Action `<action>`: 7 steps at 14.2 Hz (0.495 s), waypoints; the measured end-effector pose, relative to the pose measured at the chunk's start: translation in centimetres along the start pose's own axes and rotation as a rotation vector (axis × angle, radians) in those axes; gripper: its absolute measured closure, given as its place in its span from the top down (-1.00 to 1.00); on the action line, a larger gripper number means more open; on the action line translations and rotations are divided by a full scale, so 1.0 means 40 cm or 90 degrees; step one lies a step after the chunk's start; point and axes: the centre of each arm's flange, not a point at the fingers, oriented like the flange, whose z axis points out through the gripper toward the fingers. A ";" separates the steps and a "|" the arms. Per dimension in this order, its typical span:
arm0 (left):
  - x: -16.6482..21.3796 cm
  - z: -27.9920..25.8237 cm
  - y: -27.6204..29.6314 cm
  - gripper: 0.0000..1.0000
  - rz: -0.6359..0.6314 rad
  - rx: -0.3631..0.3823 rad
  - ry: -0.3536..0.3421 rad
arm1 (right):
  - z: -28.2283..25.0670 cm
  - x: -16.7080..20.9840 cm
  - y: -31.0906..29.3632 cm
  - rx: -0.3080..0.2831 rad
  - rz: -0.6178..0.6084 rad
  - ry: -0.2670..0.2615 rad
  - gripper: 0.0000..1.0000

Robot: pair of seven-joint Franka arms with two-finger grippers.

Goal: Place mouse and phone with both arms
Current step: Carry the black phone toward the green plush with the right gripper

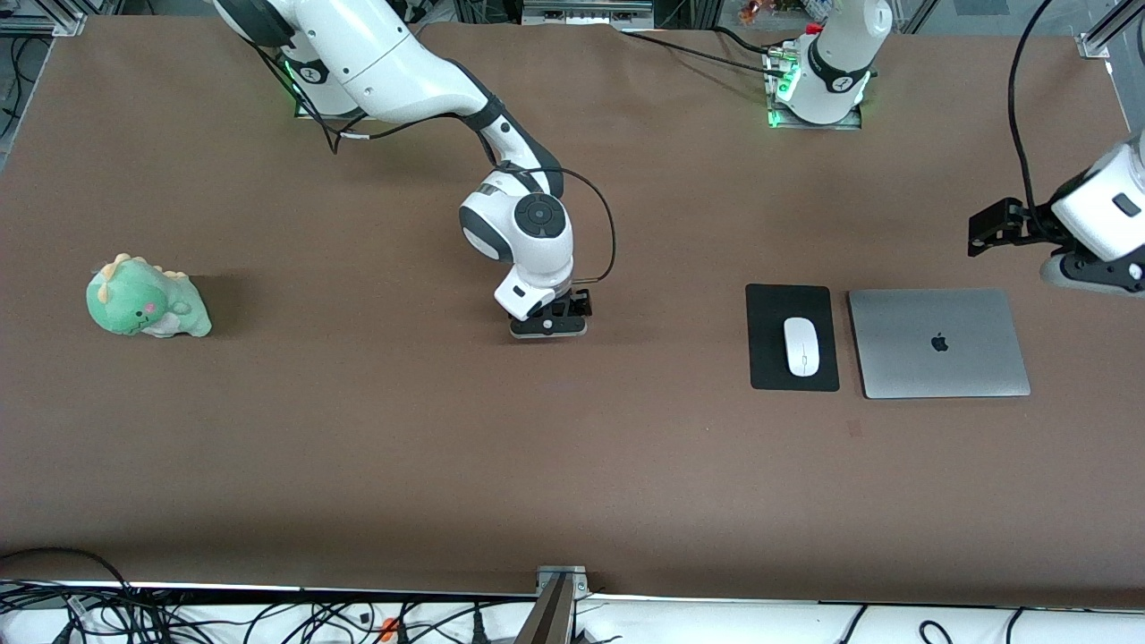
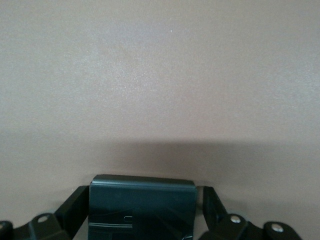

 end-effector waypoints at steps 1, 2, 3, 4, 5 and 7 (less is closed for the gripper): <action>-0.025 0.000 0.001 1.00 -0.002 0.003 0.009 | 0.000 0.001 0.001 0.000 -0.001 0.000 1.00; -0.047 -0.003 0.002 1.00 -0.003 0.005 0.013 | -0.003 0.003 0.000 0.002 -0.002 0.002 0.88; -0.063 -0.006 0.003 1.00 -0.003 0.005 0.013 | -0.012 0.007 -0.002 0.003 -0.003 0.005 0.64; -0.074 -0.006 0.007 1.00 -0.003 0.005 0.007 | -0.016 0.009 -0.002 0.004 -0.004 0.006 0.62; -0.078 -0.004 0.010 1.00 -0.002 0.004 0.002 | -0.011 0.010 0.002 0.003 -0.003 0.005 0.62; -0.076 -0.005 0.017 1.00 0.000 0.004 0.001 | -0.011 0.013 0.005 0.003 -0.005 0.005 0.62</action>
